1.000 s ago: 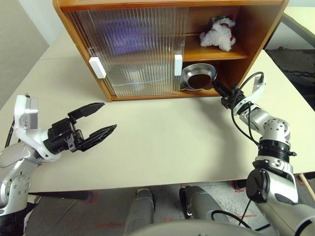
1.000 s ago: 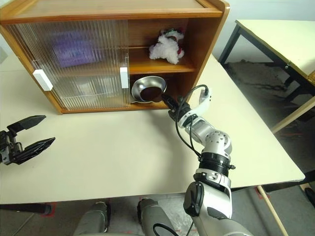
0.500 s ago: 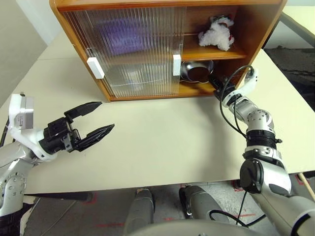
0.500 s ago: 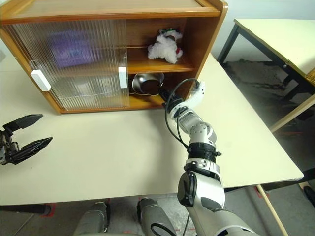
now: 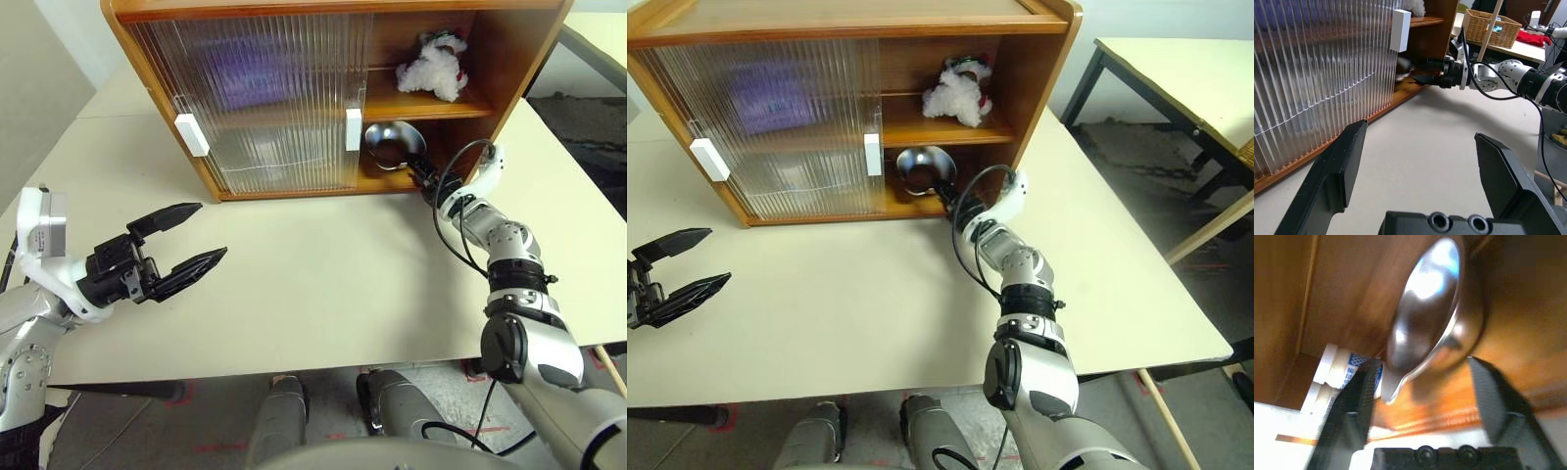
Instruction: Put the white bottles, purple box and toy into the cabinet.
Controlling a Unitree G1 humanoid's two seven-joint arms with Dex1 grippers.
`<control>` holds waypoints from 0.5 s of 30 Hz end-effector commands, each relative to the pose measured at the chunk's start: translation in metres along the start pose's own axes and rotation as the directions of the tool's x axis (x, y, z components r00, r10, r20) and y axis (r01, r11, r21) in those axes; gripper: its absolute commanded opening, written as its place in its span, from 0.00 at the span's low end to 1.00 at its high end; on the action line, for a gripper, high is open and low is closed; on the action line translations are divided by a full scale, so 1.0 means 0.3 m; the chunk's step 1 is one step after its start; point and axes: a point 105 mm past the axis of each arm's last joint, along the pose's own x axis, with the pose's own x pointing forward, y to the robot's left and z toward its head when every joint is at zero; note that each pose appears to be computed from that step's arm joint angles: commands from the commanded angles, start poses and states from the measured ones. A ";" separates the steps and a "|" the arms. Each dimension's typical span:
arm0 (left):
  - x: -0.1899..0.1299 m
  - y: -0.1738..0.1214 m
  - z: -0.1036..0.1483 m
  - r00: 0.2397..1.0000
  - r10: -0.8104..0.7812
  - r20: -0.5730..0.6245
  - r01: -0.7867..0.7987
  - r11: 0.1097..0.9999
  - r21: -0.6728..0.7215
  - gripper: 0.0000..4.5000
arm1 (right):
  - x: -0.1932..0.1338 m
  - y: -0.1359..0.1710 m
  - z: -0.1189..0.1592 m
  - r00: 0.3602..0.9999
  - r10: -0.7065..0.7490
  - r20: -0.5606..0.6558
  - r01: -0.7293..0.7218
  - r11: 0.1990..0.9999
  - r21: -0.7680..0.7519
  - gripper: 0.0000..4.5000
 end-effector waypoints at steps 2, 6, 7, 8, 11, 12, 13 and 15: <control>-0.003 -0.002 0.000 1.000 -0.002 -0.003 0.002 1.000 0.005 1.00 | -0.014 -0.037 -0.002 0.999 -0.027 -0.024 0.026 0.999 -0.022 0.99; -0.005 -0.002 -0.001 1.000 0.000 -0.002 0.000 1.000 0.005 1.00 | -0.054 -0.039 0.014 0.996 0.001 -0.084 -0.010 0.995 -0.099 0.99; -0.005 -0.003 -0.001 1.000 0.001 -0.002 -0.001 1.000 0.004 1.00 | -0.072 -0.041 0.014 0.994 0.010 -0.112 -0.025 0.991 -0.130 0.99; -0.006 -0.003 -0.002 1.000 0.002 -0.002 -0.002 1.000 0.004 1.00 | -0.093 -0.041 0.014 0.990 0.019 -0.141 -0.041 0.987 -0.156 0.99; -0.010 -0.006 -0.004 1.000 0.004 -0.002 -0.004 1.000 0.000 1.00 | -0.173 -0.008 0.005 0.968 0.092 -0.235 -0.149 0.960 -0.238 0.95; -0.011 -0.006 -0.005 1.000 0.004 -0.002 -0.004 1.000 -0.001 1.00 | -0.196 0.009 -0.002 0.957 0.118 -0.265 -0.192 0.943 -0.273 0.90; -0.012 -0.005 -0.006 1.000 0.005 -0.002 -0.005 1.000 -0.003 1.00 | -0.224 0.022 -0.026 0.937 0.136 -0.322 -0.244 0.915 -0.323 0.85; -0.010 -0.003 -0.011 1.000 0.004 -0.003 -0.004 1.000 -0.006 1.00 | -0.268 0.040 -0.092 0.882 0.154 -0.446 -0.352 0.845 -0.403 0.69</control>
